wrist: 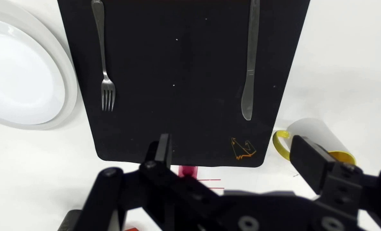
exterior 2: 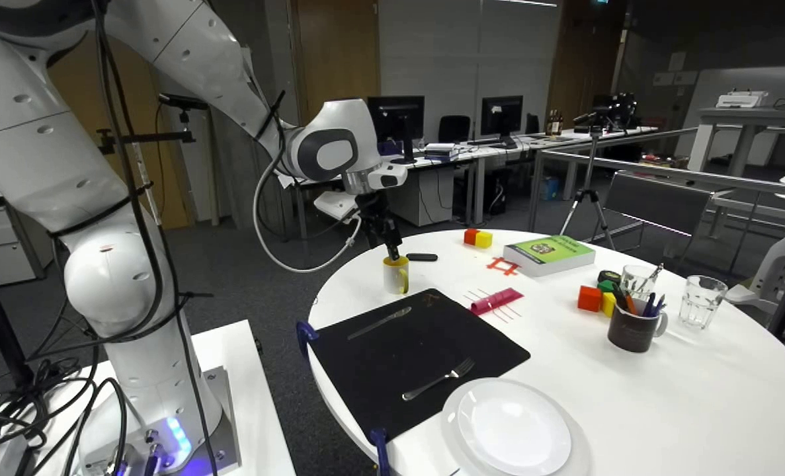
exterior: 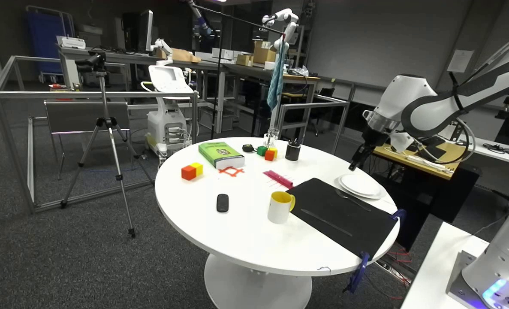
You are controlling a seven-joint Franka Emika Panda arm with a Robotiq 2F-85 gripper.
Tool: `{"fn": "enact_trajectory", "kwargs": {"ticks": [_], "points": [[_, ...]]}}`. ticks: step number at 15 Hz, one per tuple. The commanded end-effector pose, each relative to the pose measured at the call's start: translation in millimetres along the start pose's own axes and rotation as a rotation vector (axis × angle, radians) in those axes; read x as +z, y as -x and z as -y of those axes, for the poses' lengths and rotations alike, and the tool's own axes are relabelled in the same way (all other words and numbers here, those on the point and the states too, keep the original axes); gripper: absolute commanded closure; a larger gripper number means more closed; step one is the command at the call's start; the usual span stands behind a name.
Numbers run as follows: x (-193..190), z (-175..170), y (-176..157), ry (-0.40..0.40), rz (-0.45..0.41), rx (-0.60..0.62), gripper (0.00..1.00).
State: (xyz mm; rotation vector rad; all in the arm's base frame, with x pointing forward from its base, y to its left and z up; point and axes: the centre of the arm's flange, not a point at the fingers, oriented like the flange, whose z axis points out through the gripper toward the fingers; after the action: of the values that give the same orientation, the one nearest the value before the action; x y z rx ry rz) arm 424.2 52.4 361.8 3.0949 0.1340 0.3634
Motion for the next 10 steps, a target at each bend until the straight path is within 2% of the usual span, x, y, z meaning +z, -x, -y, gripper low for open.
{"fn": "enact_trajectory", "kwargs": {"ticks": [1,4,5,10], "points": [[-22,-14,27,-0.008,-0.015,-0.032,0.0],[-27,-18,35,-0.011,-0.027,-0.053,0.0],[-12,-9,18,0.0,-0.021,-0.033,0.0],[-16,-11,24,0.0,-0.031,-0.039,0.0]]}}
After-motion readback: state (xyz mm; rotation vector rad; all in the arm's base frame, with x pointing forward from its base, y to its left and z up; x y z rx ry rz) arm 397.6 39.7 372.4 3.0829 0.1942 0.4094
